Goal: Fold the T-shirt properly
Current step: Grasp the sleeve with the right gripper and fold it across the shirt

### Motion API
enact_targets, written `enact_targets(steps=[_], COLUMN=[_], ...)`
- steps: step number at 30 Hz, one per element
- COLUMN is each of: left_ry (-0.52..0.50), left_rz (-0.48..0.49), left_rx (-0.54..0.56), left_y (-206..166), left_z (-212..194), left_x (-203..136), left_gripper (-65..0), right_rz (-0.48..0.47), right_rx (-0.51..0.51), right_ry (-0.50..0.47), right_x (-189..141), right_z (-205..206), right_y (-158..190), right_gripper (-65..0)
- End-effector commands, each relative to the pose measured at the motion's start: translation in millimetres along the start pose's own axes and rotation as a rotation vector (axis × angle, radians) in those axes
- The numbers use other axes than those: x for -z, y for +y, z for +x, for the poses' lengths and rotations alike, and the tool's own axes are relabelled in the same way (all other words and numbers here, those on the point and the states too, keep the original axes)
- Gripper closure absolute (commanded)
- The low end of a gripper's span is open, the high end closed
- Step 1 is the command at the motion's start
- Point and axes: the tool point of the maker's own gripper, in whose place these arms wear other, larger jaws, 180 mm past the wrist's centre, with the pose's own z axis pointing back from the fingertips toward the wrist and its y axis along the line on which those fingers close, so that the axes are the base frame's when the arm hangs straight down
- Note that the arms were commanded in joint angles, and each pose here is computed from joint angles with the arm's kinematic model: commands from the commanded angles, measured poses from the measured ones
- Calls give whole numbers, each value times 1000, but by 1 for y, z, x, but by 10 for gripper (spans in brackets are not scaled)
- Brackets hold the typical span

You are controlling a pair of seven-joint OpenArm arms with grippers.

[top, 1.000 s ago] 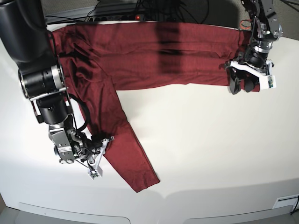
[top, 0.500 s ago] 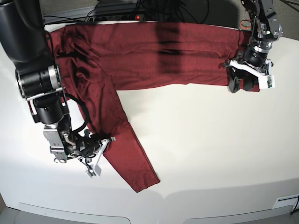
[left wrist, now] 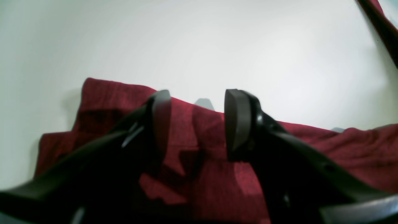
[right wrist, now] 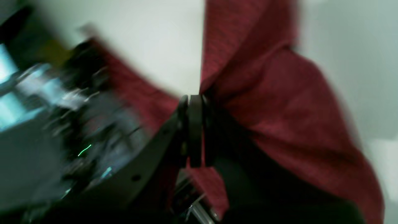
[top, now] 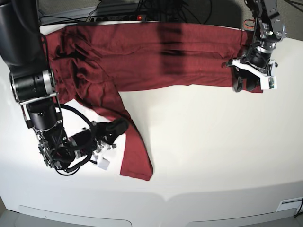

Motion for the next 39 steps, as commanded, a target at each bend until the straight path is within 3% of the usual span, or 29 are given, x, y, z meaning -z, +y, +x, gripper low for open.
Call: enact_targets(steps=[1,11,14,17,20,25,30,39], left_ry=[-47,-54,-55,-54,-54,-44,-77,-53], left_rz=[-6,-6,-6,-6,-6,0,2,17], left_rx=[11,8,8,8,7,22,32,83], left_y=[0,0,0,0,0,1,1,4], left_z=[15,15,15,15,15,12,18,14], left_x=[0,-1,-1,-1,-1,-2,-2,-2], left_gripper=[-264,-264,-264,-264,-264,-264,-264,-264], right_rz=[76,109,129,147,-3,-236,-242,-140], right_rx=[-35,-74,-183,-355,-524,-684,-813,-991], right_ry=[-97,-77,-75,-74,-1,146,229,302], right_x=[-13,4,11,19,29,42,61,103], right_z=[30,33,45,59,61,48,24,-41], right_y=[25,41,69,112,121,104,117,148], right_gripper=[0,0,0,0,0,0,0,0])
